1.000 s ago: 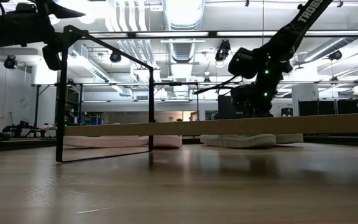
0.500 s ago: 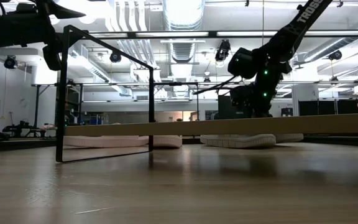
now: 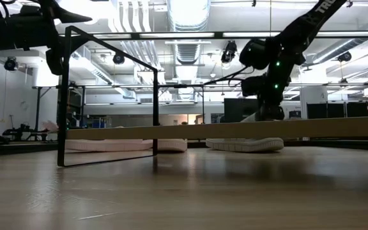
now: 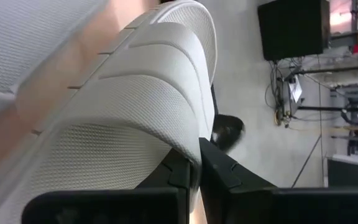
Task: Pick and place slides into the shelf
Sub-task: Put the right gray slipper on the shelf
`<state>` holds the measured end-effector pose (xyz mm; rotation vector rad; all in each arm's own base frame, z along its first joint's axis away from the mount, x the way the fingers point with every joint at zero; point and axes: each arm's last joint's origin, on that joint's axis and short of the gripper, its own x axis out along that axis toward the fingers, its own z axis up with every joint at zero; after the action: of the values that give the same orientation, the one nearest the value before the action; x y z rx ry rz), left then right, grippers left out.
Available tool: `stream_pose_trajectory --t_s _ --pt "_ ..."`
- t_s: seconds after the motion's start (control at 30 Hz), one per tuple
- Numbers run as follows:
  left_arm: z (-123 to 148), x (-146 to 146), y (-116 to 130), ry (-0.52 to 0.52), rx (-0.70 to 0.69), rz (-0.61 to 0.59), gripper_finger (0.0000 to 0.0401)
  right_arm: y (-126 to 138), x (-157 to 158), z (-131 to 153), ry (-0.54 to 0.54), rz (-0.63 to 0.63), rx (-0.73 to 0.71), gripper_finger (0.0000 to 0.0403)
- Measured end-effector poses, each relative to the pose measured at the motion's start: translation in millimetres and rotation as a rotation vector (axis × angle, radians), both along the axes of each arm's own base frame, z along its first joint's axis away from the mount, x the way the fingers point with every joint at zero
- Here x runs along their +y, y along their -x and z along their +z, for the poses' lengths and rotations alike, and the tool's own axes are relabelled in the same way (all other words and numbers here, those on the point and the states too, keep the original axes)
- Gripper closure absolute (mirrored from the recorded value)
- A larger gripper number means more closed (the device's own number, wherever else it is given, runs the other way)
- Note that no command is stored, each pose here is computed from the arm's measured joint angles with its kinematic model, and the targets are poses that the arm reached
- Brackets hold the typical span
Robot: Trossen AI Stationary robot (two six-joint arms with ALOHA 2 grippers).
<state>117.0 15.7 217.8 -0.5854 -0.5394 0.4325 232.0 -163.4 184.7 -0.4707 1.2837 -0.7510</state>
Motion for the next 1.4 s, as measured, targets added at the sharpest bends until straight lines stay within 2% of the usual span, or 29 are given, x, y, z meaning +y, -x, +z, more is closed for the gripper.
stream_pose_trajectory --t_s 0.4,0.57,0.77,0.9,1.17,1.4 --pt "-0.6 0.1 -0.5 0.002 0.005 0.004 0.0222 26.9 19.2 54.1 0.086 -0.137 -0.136 0.0394" --pt "-1.3 0.4 -1.0 0.006 0.011 0.014 0.0222 36.7 32.5 88.5 0.079 -0.221 -0.336 0.0394" --pt "-1.4 0.5 -1.1 0.008 0.013 0.017 0.0222 38.3 48.5 128.9 -0.014 -0.325 -0.621 0.0394" --pt "-1.5 0.5 -1.1 0.007 0.013 0.017 0.0222 34.1 60.8 153.7 -0.064 -0.383 -0.729 0.0394" --pt "-1.4 0.5 -1.0 0.007 0.011 0.017 0.0222 13.9 88.0 187.7 -0.07 -0.47 -0.739 0.0394" --pt "-1.4 0.5 -0.9 0.007 0.011 0.017 0.0222 -9.3 109.9 191.7 -0.095 -0.582 -0.687 0.0394"
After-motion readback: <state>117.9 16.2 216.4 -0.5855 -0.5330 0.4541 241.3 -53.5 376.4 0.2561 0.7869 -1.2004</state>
